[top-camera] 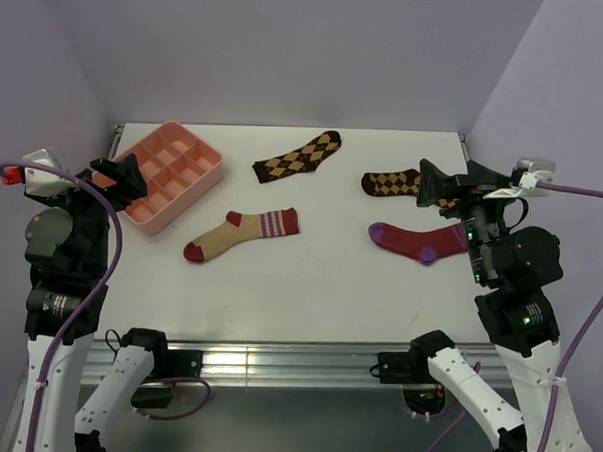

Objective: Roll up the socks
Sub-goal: Adjust the sock at the center of the board.

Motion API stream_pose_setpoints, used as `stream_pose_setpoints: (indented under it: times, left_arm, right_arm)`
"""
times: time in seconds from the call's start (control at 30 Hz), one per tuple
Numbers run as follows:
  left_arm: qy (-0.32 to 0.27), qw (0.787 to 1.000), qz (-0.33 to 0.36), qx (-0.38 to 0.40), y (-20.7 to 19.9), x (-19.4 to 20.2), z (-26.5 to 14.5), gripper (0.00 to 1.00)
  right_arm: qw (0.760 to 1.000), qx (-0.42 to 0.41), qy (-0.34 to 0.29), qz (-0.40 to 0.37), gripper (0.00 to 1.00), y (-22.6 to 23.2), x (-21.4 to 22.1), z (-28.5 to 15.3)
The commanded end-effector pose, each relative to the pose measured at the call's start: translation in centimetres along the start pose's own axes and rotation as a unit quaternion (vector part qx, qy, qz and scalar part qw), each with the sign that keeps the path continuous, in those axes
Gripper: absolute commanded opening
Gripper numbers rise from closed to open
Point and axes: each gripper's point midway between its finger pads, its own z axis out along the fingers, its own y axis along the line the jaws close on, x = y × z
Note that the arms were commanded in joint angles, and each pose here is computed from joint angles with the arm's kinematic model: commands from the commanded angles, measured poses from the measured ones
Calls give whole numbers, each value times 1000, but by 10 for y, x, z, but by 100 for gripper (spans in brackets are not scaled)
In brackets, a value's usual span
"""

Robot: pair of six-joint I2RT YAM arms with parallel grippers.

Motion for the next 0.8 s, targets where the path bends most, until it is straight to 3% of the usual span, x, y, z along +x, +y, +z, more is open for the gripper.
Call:
stream_pose_setpoints:
  times: [0.0,0.17,0.4,0.5,0.77]
  left_arm:
    - [13,1000,5,12,-3,7,0,99]
    - [71,996,-6,51,-16,47,7,99]
    - [252,959,-66,108,-43,161,22,99]
    - [289,946,-89,116,-57,198,24,99]
    - [365,919,-53,139,-120,293,20,99]
  right_arm:
    - [1000,-16,12,20,100,9,12,6]
    - [998,-32,34,41,100,16,31,9]
    - [988,-59,120,78,100,30,85,13]
    - [980,-44,159,111,100,30,113,14]
    - [952,-55,276,118,100,39,183,12]
